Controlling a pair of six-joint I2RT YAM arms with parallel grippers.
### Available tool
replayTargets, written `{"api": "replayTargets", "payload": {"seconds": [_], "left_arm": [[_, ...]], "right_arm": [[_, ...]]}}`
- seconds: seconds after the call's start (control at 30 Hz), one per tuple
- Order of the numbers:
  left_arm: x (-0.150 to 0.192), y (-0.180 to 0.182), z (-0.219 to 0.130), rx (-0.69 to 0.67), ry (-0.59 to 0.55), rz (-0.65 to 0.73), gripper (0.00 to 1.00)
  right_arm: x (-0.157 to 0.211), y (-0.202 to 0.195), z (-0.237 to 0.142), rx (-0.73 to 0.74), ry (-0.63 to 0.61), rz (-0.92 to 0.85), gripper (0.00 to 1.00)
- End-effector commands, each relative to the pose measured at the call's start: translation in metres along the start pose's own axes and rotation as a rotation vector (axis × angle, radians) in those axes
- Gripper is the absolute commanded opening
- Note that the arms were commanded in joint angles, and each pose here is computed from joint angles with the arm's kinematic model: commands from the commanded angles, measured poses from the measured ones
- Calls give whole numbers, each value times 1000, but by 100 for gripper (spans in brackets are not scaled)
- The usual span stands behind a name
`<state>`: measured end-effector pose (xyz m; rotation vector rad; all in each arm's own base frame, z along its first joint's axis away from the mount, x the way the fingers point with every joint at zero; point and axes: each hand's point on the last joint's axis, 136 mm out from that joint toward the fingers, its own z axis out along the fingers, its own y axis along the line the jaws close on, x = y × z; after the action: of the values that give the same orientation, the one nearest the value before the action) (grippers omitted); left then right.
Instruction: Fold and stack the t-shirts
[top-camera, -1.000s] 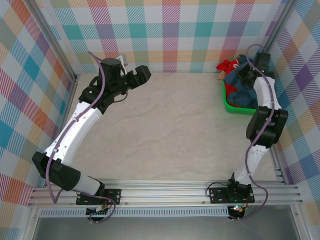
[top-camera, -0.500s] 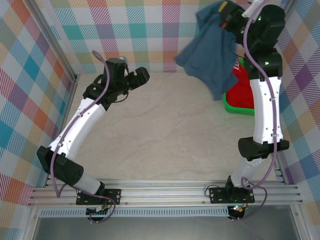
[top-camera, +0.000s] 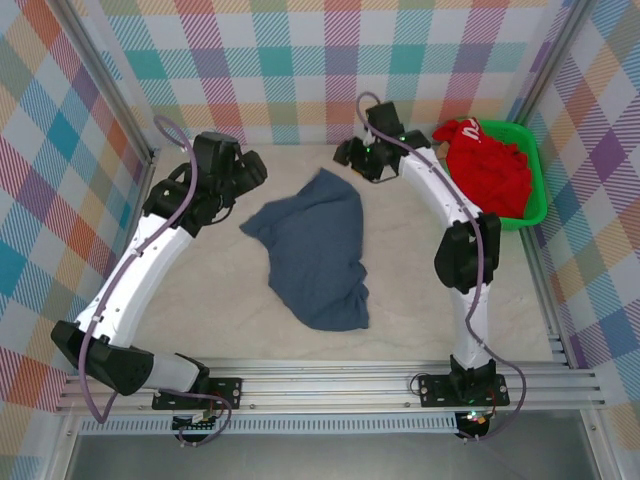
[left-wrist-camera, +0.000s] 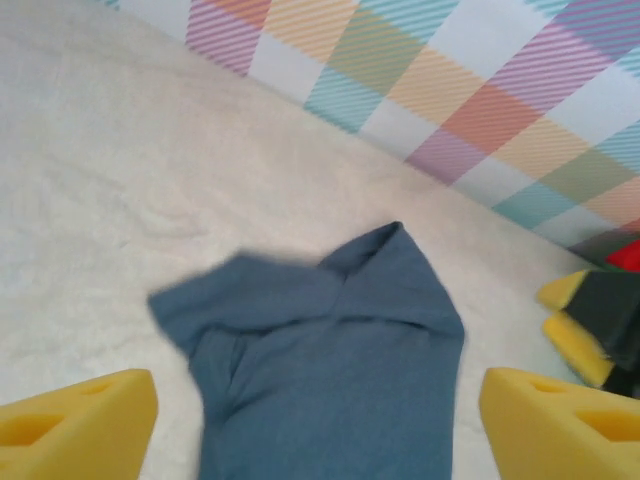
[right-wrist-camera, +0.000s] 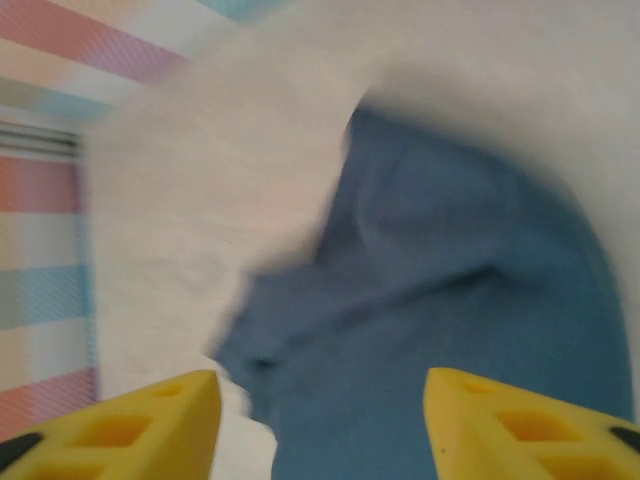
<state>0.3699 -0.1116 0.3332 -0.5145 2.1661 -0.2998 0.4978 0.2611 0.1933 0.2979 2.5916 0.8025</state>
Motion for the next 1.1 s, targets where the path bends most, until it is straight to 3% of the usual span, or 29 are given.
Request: {"api": "replayTargets", "payload": {"seconds": [0.0,0.17,0.37,0.6,0.67,0.73,0.77,0.83,0.87,0.93,1.07], "left_arm": [[48,27,15,-85,168,17,80],[130,59,36,-161,429,-36,74],[235,70,59,-153,735,-257,71],[306,67,82,-180,886,-265,70],[313,63,90,-182,896,-259,67],[321,60,98,-188,903,-251,56],[325,58,102,-187,904,-248,42],[325,63,110,-217,880,-239,5],[318,64,112,-235,850,-228,0],[285,52,110,-210,750,-191,0],[181,2,78,-88,516,-110,0]], "right_arm": [[17,-2,-42,5,4,-28,64],[71,-45,-50,53,64,11,60],[147,-102,-62,128,184,63,56],[212,-139,-70,157,336,99,56],[224,-147,-69,164,370,111,56],[233,-152,-66,165,396,124,56],[235,-153,-65,160,401,128,56],[236,-154,-63,159,400,132,56],[236,-154,-62,158,398,131,55],[231,-151,-62,153,384,123,55],[211,-141,-60,146,337,93,54]]}}
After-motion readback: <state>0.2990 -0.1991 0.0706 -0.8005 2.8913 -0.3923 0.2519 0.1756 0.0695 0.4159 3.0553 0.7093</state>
